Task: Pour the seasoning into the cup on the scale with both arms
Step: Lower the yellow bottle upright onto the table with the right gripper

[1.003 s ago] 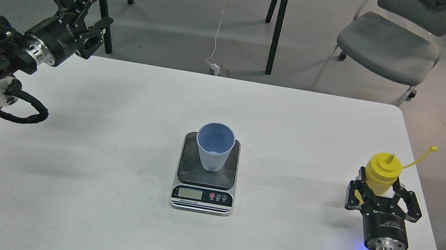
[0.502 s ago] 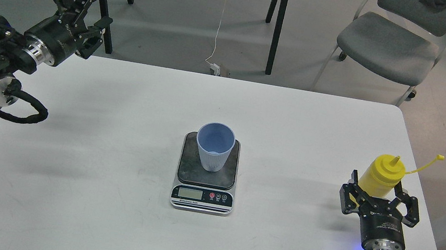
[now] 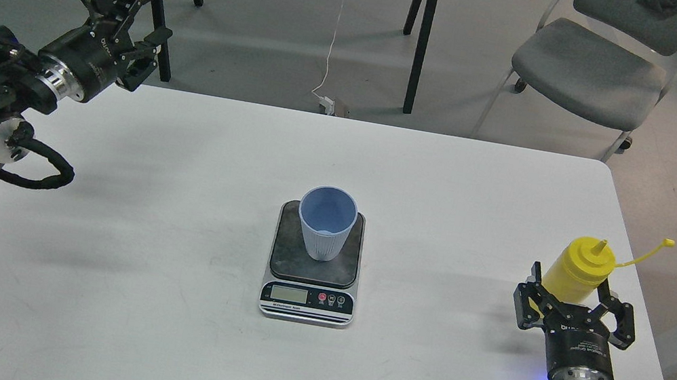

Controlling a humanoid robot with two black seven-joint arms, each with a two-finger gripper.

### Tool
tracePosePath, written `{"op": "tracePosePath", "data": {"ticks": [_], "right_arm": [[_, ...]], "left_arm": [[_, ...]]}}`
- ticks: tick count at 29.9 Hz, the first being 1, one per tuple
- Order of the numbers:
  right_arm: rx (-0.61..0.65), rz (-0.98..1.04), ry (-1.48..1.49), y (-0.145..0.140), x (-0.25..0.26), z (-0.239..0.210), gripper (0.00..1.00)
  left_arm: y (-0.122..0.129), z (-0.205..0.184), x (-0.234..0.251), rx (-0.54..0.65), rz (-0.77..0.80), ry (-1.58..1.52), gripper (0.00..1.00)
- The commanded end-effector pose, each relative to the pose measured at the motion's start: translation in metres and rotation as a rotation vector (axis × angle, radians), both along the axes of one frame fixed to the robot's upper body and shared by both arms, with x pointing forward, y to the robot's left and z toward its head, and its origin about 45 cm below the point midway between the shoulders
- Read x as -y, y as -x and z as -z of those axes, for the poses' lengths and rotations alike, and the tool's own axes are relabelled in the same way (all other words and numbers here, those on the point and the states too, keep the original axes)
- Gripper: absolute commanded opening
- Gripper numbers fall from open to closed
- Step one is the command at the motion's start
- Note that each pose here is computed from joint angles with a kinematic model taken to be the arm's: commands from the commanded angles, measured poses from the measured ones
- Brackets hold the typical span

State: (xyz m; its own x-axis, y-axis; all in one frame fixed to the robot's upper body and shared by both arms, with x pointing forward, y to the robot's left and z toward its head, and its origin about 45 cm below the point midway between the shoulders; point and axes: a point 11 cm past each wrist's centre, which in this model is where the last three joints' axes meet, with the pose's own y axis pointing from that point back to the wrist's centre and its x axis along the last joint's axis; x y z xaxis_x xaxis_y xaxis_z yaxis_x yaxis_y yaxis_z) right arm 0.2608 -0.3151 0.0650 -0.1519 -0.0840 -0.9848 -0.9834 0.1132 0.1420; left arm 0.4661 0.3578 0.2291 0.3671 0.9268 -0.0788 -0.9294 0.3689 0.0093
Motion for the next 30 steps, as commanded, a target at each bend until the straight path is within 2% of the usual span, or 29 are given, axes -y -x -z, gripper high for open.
{"op": "tracePosePath", "data": {"ticks": [1,30], "right_arm": [[-0.01,0.001,-0.001,0.004,0.001,0.003,0.99],[-0.036,-0.057,0.002,0.034,-0.013,0.008,0.99]], "left_arm": [[0.0,0.0,0.001,0.0,0.004,-0.004,0.65],[0.001,0.005,0.007,-0.008,0.012,0.005,0.66]]}}
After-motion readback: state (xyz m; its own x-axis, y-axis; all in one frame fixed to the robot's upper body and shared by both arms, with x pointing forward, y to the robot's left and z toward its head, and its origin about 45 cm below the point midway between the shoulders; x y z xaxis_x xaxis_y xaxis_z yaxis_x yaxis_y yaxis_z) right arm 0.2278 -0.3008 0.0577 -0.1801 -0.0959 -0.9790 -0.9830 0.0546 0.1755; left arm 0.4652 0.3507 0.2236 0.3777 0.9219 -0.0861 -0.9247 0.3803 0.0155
